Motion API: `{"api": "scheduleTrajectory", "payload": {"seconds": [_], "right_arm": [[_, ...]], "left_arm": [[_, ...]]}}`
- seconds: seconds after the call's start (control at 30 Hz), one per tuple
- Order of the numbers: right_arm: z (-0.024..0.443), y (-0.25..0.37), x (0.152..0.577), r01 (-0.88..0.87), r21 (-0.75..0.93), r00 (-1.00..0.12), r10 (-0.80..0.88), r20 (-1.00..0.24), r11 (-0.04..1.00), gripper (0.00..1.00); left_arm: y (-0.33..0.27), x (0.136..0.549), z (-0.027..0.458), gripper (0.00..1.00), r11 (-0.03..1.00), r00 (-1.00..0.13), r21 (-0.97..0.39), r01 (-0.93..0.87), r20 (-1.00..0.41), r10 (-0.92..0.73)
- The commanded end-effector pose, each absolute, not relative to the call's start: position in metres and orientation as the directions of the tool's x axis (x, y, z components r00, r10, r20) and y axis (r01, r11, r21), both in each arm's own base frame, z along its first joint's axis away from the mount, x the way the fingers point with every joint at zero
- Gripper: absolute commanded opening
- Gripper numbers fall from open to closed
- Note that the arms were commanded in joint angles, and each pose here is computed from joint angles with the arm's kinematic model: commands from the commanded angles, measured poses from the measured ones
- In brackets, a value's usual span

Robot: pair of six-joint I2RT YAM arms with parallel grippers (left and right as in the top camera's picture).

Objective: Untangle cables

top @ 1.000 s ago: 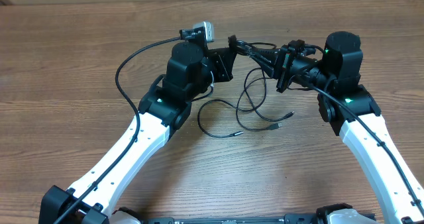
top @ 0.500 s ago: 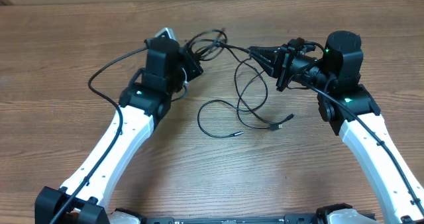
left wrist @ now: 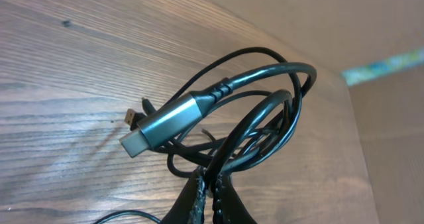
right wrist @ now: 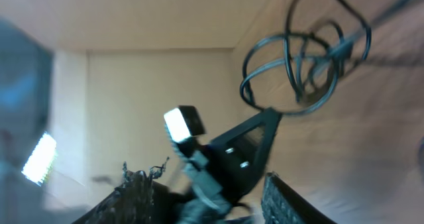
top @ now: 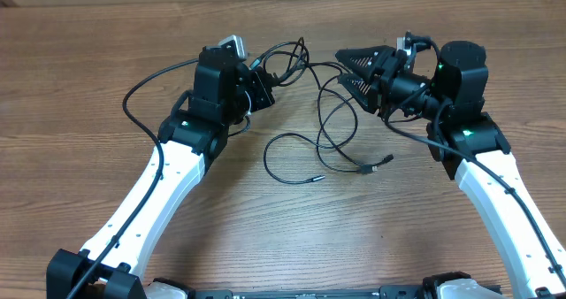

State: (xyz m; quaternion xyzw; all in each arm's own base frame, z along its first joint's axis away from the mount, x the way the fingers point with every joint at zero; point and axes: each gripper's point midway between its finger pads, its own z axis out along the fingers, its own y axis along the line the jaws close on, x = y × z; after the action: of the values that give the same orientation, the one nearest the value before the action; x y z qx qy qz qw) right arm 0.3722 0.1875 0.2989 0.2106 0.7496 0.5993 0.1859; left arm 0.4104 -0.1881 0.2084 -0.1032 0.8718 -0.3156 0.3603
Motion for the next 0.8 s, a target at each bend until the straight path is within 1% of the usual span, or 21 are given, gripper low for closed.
{"api": "scheduleTrajectory", "payload": {"seconds": [0.0,0.03,0.13,0.3,0.43,0.5,0.57,0.67,0.7,0.73,0.77], "right_arm": [[0.307,0.187,0.371,-0.256,0.887,-0.810,0.414,-0.414,0.384,0.42],[0.304,0.187,0.370,-0.292,0.864,-0.800,0.390,-0.456,0.411,0.36],[0.296,0.185,0.369,-0.365,0.800,-0.767,0.333,-0.549,0.477,0.31],[0.277,0.175,0.374,-0.466,0.629,-0.678,0.206,-0.706,0.622,0.32],[0.263,0.165,0.378,-0.485,0.516,-0.633,0.124,-0.764,0.706,0.33],[0.259,0.160,0.381,-0.518,0.429,-0.587,0.057,-0.807,0.740,0.33],[0.259,0.160,0.381,-0.583,0.328,-0.520,-0.032,-0.853,0.743,0.32],[0.261,0.160,0.379,-0.695,0.113,-0.361,-0.208,-0.909,0.710,0.32],[0.261,0.162,0.376,-0.726,0.061,-0.318,-0.256,-0.913,0.684,0.32],[0.254,0.166,0.367,-0.796,-0.048,-0.221,-0.363,-0.905,0.604,0.33],[0.250,0.167,0.362,-0.819,-0.084,-0.187,-0.403,-0.896,0.567,0.33]], "left_arm": [[-0.203,0.405,0.217,0.04,0.773,-0.736,-0.612,0.169,-0.600,-0.314],[-0.205,0.403,0.217,0.04,0.766,-0.741,-0.615,0.186,-0.600,-0.301],[-0.214,0.397,0.220,0.04,0.742,-0.755,-0.625,0.243,-0.602,-0.260],[-0.235,0.381,0.232,0.04,0.657,-0.758,-0.636,0.405,-0.635,-0.148],[-0.240,0.376,0.234,0.04,0.633,-0.760,-0.639,0.438,-0.639,-0.119],[-0.241,0.374,0.234,0.04,0.625,-0.755,-0.633,0.457,-0.647,-0.102],[-0.241,0.373,0.234,0.04,0.624,-0.755,-0.630,0.463,-0.648,-0.095],[-0.237,0.372,0.225,0.04,0.653,-0.771,-0.621,0.433,-0.631,-0.089],[-0.236,0.371,0.223,0.04,0.659,-0.775,-0.620,0.425,-0.625,-0.088],[-0.236,0.370,0.221,0.04,0.657,-0.786,-0.631,0.412,-0.611,-0.094],[-0.236,0.369,0.221,0.04,0.653,-0.793,-0.641,0.403,-0.601,-0.100]]}}
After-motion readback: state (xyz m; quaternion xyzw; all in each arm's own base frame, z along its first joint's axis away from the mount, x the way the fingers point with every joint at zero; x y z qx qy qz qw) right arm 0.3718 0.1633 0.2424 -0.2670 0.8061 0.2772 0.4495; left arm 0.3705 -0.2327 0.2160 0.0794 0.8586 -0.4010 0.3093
